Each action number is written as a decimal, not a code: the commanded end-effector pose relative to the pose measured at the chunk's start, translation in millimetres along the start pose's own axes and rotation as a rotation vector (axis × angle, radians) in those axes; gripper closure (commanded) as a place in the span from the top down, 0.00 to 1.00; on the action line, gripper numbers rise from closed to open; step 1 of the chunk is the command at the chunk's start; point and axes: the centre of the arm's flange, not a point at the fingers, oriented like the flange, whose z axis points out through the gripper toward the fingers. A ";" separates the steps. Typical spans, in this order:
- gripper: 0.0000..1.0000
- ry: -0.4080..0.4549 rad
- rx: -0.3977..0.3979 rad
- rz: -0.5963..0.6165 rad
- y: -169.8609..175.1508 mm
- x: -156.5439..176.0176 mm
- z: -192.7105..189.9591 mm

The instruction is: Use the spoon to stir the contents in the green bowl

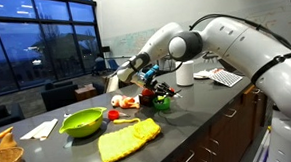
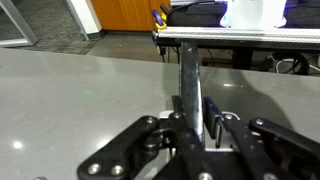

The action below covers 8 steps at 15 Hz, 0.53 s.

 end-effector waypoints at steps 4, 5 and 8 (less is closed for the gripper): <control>0.06 0.061 0.002 0.049 -8.2 -42.7 -11.6; 0.06 0.070 0.003 0.056 -9.1 -48.6 -13.6; 0.06 0.106 0.005 0.076 -16.6 -70.2 -19.5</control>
